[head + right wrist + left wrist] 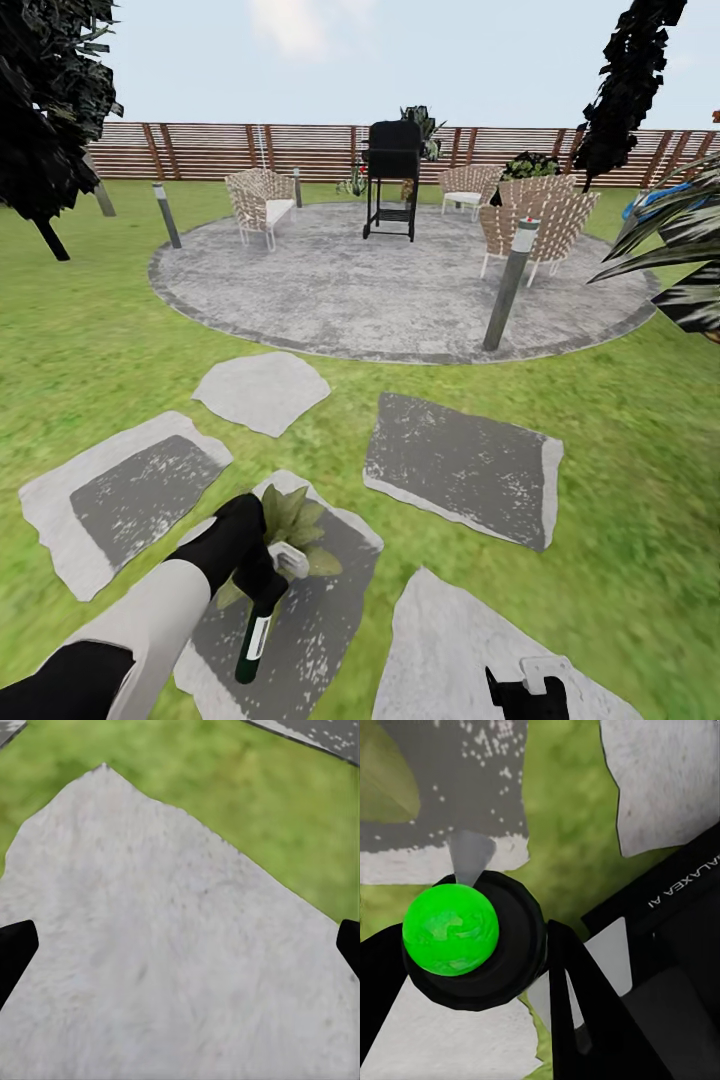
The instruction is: Pick up the pesticide atomizer in the garden and spray insectifuge to fully cover both potted plants in the garden.
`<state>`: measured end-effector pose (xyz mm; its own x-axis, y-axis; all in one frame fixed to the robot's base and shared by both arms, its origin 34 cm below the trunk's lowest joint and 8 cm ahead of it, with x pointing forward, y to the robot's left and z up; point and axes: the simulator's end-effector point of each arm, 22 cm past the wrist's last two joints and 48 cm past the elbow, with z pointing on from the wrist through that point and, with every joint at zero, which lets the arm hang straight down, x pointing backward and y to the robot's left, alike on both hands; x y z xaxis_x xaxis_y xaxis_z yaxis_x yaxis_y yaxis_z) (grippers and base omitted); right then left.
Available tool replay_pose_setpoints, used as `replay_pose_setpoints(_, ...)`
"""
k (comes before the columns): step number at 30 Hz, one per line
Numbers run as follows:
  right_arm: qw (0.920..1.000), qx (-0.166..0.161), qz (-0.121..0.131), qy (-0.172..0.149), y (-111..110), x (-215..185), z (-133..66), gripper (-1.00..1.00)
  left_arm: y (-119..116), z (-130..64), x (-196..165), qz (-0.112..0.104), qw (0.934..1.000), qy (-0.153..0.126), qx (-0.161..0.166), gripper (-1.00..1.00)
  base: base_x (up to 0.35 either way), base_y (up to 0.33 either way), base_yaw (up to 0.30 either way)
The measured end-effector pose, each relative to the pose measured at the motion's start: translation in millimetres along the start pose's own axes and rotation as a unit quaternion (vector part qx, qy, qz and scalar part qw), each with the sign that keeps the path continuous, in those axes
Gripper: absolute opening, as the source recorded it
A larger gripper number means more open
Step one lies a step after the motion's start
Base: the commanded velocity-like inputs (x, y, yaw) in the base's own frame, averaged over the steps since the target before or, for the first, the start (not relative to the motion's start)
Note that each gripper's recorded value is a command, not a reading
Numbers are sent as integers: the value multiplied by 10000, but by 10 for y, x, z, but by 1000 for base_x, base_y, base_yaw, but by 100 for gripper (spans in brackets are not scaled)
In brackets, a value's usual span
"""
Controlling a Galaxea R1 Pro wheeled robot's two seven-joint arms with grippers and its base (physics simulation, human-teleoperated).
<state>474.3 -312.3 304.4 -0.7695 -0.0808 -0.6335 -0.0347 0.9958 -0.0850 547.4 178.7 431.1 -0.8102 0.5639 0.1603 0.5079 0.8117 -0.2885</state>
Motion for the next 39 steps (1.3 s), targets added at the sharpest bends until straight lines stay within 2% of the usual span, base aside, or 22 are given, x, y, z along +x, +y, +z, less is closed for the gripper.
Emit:
replay_pose_setpoints(7, 10000, -3, 0, 1, 2, 0, 1, 100, -51, 141, 142, -154, 9997, 81, 187, -100, 0, 0, 0)
replay_pose_setpoints(11, 10000, -3, 0, 5, 3, 5, -1, 100, -76, 145, 127, -208, 9995, 14, 253, -100, 0, 0, 0)
replay_pose_setpoints(14, 10000, -4, -2, 5, 3, 6, -2, 100, -60, 51, 16, -292, 9990, -183, 296, -100, 0, 0, 0)
replay_pose_setpoints(18, 10000, -3, -4, 3, 2, 3, -1, 100, 2, -128, -162, -275, 9983, -480, 180, -100, 0, 0, 0)
replay_pose_setpoints(21, 10000, -4, -1, 4, 3, 3, -1, 100, 25, -168, -192, -274, 9981, -528, 145, -100, 0, 0, 0)
replay_pose_setpoints(25, 10000, -3, 1, 5, 3, 5, -1, 100, 28, -156, -177, -284, 9982, -511, 145, -100, 0, 0, 0)
replay_pose_setpoints(34, 10000, -4, -2, 7, 4, 6, -1, 100, 14, 31, 24, -329, 9988, -299, 199, -100, 0, 0, 0)
replay_pose_setpoints(39, 10000, 0, -3, 6, 2, 4, 1, 100, 10, 30, 10, -321, 9986, -352, 208, -100, -108, 9, 0)
